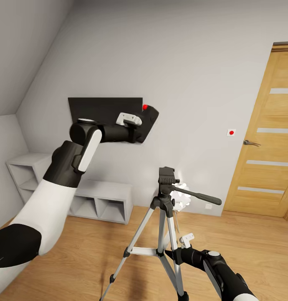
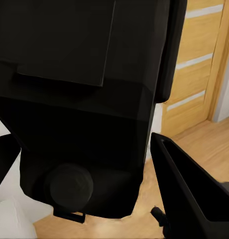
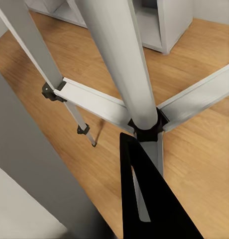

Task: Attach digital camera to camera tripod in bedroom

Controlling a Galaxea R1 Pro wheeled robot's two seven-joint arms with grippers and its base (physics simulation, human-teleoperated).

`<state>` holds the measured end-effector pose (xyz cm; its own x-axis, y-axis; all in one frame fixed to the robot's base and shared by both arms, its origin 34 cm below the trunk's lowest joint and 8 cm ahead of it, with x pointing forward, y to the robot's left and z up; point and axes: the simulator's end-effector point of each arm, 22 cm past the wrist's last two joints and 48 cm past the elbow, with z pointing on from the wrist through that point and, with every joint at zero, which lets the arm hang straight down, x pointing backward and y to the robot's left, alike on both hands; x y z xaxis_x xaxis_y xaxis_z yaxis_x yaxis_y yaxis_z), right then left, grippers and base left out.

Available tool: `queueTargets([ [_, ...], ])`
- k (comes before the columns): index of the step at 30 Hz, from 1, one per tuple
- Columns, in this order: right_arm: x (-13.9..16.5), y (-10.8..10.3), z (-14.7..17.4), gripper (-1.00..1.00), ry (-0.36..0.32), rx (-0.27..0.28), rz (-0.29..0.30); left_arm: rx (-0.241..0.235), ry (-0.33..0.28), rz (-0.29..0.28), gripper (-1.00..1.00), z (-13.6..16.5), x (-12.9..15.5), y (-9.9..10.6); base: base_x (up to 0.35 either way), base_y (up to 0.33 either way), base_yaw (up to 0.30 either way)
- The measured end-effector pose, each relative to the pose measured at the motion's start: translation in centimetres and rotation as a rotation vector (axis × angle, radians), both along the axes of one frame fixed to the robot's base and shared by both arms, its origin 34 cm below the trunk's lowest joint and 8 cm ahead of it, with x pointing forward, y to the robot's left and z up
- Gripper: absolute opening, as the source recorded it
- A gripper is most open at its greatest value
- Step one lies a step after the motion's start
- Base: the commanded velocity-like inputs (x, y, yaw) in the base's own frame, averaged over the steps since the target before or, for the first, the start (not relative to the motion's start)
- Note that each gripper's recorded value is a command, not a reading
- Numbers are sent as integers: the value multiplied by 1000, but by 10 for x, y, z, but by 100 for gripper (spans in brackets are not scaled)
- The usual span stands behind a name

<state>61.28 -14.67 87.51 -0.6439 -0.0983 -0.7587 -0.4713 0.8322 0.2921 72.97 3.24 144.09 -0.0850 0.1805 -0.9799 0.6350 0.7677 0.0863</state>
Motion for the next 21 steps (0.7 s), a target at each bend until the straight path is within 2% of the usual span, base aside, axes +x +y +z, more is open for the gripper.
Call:
queueTargets([
  [3,0,0,0,-100,0,0,0,-3,-18,-2,-100,3,1,2,0,0,0],
  [5,0,0,0,-100,1,1,-1,-10,-23,-24,-100,5,-2,-3,0,0,0],
  [9,0,0,0,-100,1,1,-1,-6,-8,-43,-100,0,-4,-12,0,0,0],
  [13,0,0,0,-100,0,0,0,28,48,-29,-100,-15,1,-12,0,0,0],
  [15,0,0,0,-100,0,1,0,52,69,-19,-100,-5,8,-7,0,0,0],
  [18,0,0,0,-100,1,1,-1,66,99,-52,-100,5,11,-9,0,0,0],
  [20,0,0,0,-100,0,1,0,137,109,-114,-100,20,8,-20,0,0,0],
  [21,0,0,0,-100,0,1,0,163,106,-120,-100,24,7,-21,0,0,0],
])
